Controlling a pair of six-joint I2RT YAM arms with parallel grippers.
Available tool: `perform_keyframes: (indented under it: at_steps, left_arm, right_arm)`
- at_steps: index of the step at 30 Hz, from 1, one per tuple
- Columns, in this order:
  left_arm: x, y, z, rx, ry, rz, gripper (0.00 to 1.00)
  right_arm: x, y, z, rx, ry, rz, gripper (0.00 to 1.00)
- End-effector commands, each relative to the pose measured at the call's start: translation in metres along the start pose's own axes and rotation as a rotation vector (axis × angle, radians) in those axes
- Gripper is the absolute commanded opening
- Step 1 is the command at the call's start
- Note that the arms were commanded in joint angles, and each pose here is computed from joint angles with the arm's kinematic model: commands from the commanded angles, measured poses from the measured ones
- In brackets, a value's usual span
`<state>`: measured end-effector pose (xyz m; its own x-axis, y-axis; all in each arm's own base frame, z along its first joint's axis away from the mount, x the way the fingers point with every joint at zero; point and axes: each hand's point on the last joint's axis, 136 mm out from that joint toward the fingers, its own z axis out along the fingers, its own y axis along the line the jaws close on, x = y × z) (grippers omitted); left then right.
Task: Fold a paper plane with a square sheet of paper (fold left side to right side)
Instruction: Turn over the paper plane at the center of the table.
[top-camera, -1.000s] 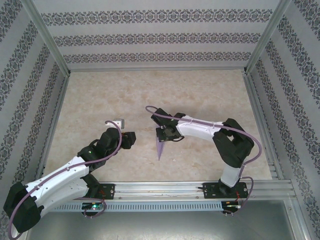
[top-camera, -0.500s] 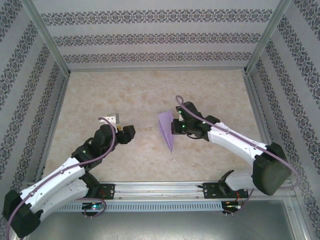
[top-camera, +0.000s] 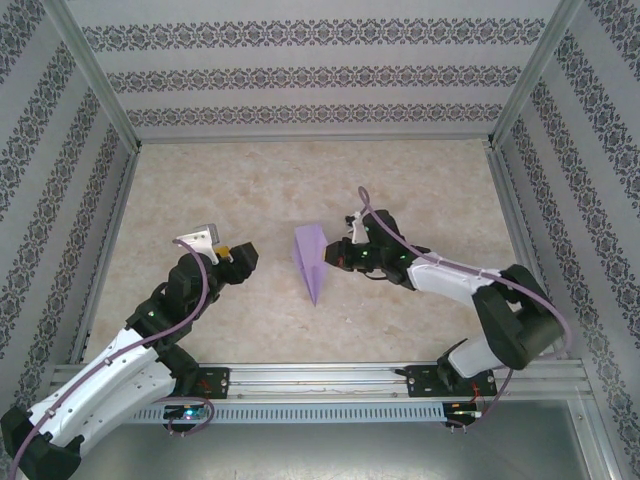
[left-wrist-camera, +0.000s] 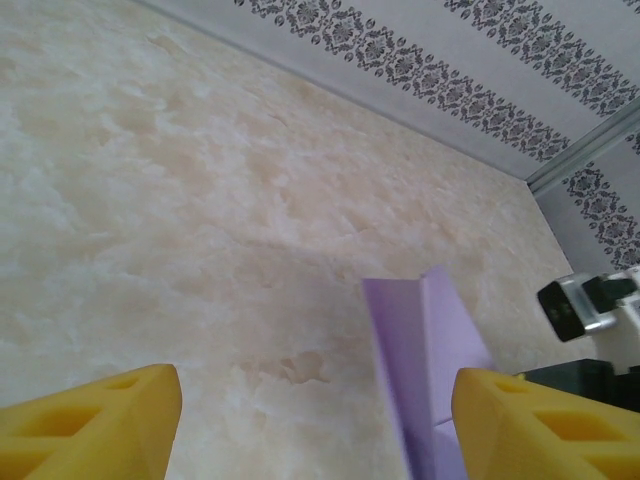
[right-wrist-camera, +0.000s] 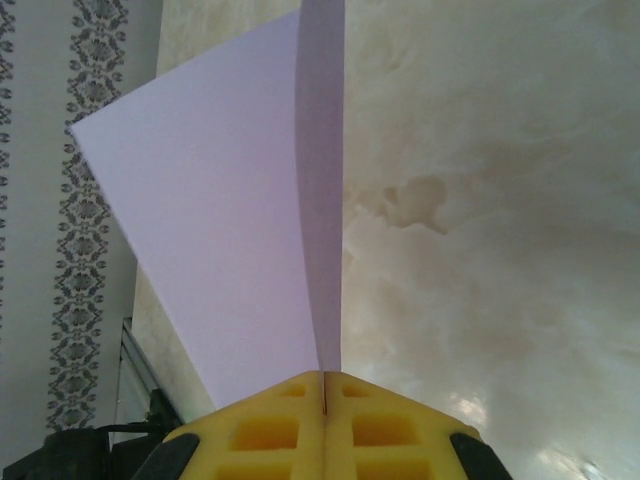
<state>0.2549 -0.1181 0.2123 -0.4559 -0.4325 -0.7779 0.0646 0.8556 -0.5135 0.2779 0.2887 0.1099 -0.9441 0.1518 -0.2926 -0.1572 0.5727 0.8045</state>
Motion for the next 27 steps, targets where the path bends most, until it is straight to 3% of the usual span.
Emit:
perform_keyframes:
  at_steps: [1,14,27]
  left_arm:
    - [-0.004,0.004,-0.002,-0.02,0.001,-0.028,0.72]
    - [0.005,0.013,0.001,-0.054,0.025,-0.027,0.72]
    - [0.009,0.015,0.003,-0.056,0.034,-0.027,0.72]
  right_arm:
    - [-0.001,0.004,0.013,-0.048,-0.013,-0.003,0.0]
    - [0.016,-0.075,0.028,0.147,0.032,0.062,0.0]
    - [0.017,-0.084,0.021,0.216,0.029,0.037,0.06]
